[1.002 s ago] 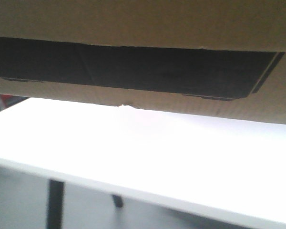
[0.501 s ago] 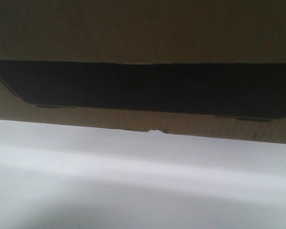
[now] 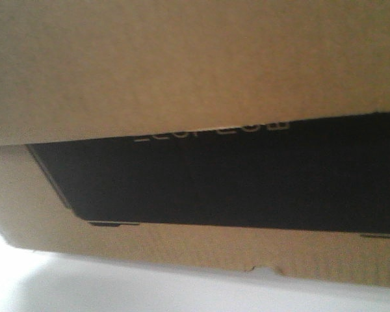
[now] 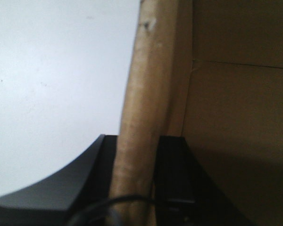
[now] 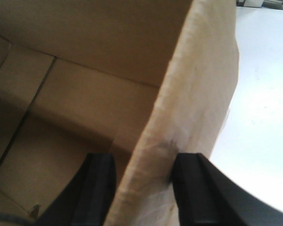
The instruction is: Grab box from left shelf to table start
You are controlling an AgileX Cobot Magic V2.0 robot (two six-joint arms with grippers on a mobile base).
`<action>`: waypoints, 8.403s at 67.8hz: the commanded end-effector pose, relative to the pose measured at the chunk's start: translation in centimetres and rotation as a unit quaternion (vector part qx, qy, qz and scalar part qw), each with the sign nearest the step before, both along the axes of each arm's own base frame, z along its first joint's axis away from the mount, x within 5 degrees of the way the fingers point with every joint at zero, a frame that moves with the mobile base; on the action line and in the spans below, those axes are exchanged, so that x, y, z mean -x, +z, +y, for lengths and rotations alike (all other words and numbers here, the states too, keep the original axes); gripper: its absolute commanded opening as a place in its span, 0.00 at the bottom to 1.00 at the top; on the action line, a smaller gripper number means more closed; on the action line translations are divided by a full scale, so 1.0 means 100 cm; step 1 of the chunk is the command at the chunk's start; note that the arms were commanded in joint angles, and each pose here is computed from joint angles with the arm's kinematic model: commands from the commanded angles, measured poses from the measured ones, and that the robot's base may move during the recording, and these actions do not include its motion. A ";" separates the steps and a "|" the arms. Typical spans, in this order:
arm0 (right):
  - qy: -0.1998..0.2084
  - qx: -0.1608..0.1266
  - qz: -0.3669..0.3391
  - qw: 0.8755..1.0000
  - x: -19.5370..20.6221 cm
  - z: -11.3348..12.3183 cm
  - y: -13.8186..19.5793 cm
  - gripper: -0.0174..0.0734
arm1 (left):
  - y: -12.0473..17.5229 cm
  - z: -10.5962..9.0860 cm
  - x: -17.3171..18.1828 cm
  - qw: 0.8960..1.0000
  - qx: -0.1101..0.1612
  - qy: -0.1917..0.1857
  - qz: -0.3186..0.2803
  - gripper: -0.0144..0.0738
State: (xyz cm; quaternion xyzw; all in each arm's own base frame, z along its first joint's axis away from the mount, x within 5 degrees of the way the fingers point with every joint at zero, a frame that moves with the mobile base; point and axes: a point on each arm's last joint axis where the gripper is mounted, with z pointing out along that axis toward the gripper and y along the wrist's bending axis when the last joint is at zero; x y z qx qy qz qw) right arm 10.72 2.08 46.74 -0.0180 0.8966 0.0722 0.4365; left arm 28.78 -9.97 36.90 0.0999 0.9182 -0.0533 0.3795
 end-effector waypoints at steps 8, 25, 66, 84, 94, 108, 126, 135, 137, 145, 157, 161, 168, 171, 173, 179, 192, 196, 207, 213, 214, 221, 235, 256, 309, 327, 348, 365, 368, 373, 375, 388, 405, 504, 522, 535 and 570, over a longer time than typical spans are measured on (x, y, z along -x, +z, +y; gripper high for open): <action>0.024 0.005 -0.066 0.998 0.014 -0.001 0.020 0.26 | 0.035 0.013 -0.013 0.993 -0.101 0.001 -0.066 0.06; 0.024 0.005 -0.066 0.998 0.014 -0.001 0.020 0.26 | 0.062 0.014 -0.006 0.995 -0.077 0.012 -0.062 0.06; 0.024 0.005 -0.067 0.997 0.014 -0.001 0.020 0.26 | 0.070 0.010 -0.002 0.998 -0.040 0.007 -0.055 0.06; 0.023 0.002 -0.078 0.997 0.013 -0.001 0.022 0.26 | 0.076 0.006 -0.005 0.996 -0.014 -0.001 -0.087 0.06; 0.025 0.009 -0.055 0.998 0.014 -0.001 0.018 0.26 | 0.074 0.005 -0.002 0.998 -0.005 -0.003 -0.066 0.06; 0.027 0.021 0.013 0.999 -0.020 0.006 0.005 0.26 | 0.073 0.005 0.001 0.999 -0.004 -0.002 -0.049 0.06; 0.026 0.044 0.107 0.993 -0.105 0.023 -0.035 0.26 | 0.075 0.010 0.004 0.999 -0.020 0.007 -0.027 0.06; 0.026 0.048 0.126 0.990 -0.139 0.030 -0.055 0.26 | 0.070 0.009 0.000 1.000 -0.023 0.010 -0.017 0.06; 0.025 0.048 0.131 0.990 -0.145 0.031 -0.059 0.26 | 0.068 0.008 -0.002 1.000 -0.024 0.011 -0.014 0.06; 0.012 0.046 0.165 0.985 -0.170 0.033 -0.081 0.26 | 0.058 0.004 -0.012 1.000 -0.028 0.011 -0.001 0.06; -0.026 0.024 0.186 0.982 -0.190 0.029 -0.099 0.26 | 0.039 -0.003 -0.030 0.999 -0.021 0.024 0.025 0.06; -0.035 0.018 0.185 0.982 -0.194 0.027 -0.101 0.26 | 0.033 -0.005 -0.037 0.999 -0.018 0.026 0.026 0.06; -0.037 0.015 0.172 0.984 -0.196 0.026 -0.100 0.26 | 0.024 -0.007 -0.044 0.999 -0.020 0.027 0.037 0.06; -0.037 0.014 0.167 0.985 -0.197 0.026 -0.099 0.26 | 0.020 -0.007 -0.047 0.998 -0.018 0.029 0.045 0.06; -0.037 0.014 0.167 0.985 -0.197 0.026 -0.099 0.26 | 0.017 -0.007 -0.050 0.998 -0.014 0.031 0.052 0.06; -0.037 0.015 0.170 0.985 -0.196 0.026 -0.100 0.26 | 0.010 -0.004 -0.054 0.997 -0.005 0.037 0.070 0.06; -0.038 0.020 0.184 0.982 -0.194 0.025 -0.101 0.27 | 0.007 0.003 -0.058 0.996 0.009 0.045 0.079 0.32; -0.038 0.022 0.186 0.982 -0.194 0.025 -0.101 0.34 | 0.007 0.003 -0.057 0.996 0.009 0.046 0.081 0.46; -0.040 0.022 0.190 0.981 -0.193 0.025 -0.101 0.69 | 0.006 0.003 -0.057 0.995 0.008 0.046 0.087 0.73; -0.045 0.027 0.195 0.979 -0.191 0.023 -0.100 0.91 | 0.008 0.004 -0.055 0.995 0.008 0.047 0.087 0.76; -0.047 0.029 0.196 0.979 -0.191 0.023 -0.100 0.91 | 0.009 0.004 -0.054 0.995 0.009 0.046 0.087 0.76; -0.051 0.039 0.198 0.978 -0.189 0.021 -0.096 0.88 | 0.015 0.005 -0.051 0.996 0.005 0.040 0.080 0.76; -0.053 0.033 0.160 0.985 -0.181 0.019 -0.068 0.88 | 0.041 0.013 -0.040 0.998 -0.022 0.035 0.046 0.76; -0.058 0.015 -0.001 0.998 -0.127 0.008 0.005 0.87 | 0.108 0.035 0.011 0.997 -0.040 0.047 -0.054 0.68; -0.041 0.047 -0.203 0.977 0.031 -0.020 -0.082 0.25 | 0.037 0.078 0.185 0.945 0.034 0.003 -0.326 0.05; -0.034 0.038 -0.261 0.964 0.065 -0.023 -0.143 0.25 | -0.048 0.080 0.210 0.923 0.059 -0.017 -0.380 0.05; -0.032 0.036 -0.272 0.961 0.071 -0.024 -0.170 0.25 | -0.077 0.080 0.221 0.892 0.084 -0.029 -0.444 0.05; -0.031 0.035 -0.277 0.960 0.071 -0.024 -0.170 0.25 | -0.077 0.080 0.221 0.892 0.084 -0.029 -0.444 0.05; -0.031 0.035 -0.277 0.960 0.071 -0.024 -0.170 0.25 | -0.077 0.080 0.221 0.892 0.084 -0.029 -0.444 0.05; -0.031 0.035 -0.277 0.960 0.071 -0.024 -0.170 0.25 | -0.077 0.080 0.221 0.892 0.084 -0.029 -0.444 0.05; -0.031 0.035 -0.277 0.960 0.071 -0.024 -0.170 0.25 | -0.077 0.080 0.221 0.892 0.084 -0.029 -0.444 0.05; -0.031 0.035 -0.277 0.960 0.071 -0.024 -0.170 0.25 | -0.077 0.080 0.221 0.892 0.084 -0.029 -0.444 0.05; -0.031 0.035 -0.277 0.960 0.071 -0.024 -0.170 0.25 | -0.087 0.081 0.221 0.907 0.115 -0.007 -0.405 0.05; -0.030 0.033 -0.281 0.959 0.069 -0.023 -0.172 0.25 | -0.165 0.094 0.233 0.907 0.087 0.073 -0.406 0.05; -0.046 0.061 -0.365 0.928 0.058 -0.021 -0.191 0.25 | -0.165 0.094 0.233 0.907 0.087 0.073 -0.406 0.05; -0.082 0.055 -0.357 0.929 0.053 -0.024 -0.233 0.25 | -0.165 0.094 0.233 0.907 0.087 0.073 -0.406 0.05; -0.109 0.018 -0.363 0.925 0.051 -0.025 -0.263 0.25 | -0.165 0.094 0.233 0.907 0.087 0.073 -0.406 0.05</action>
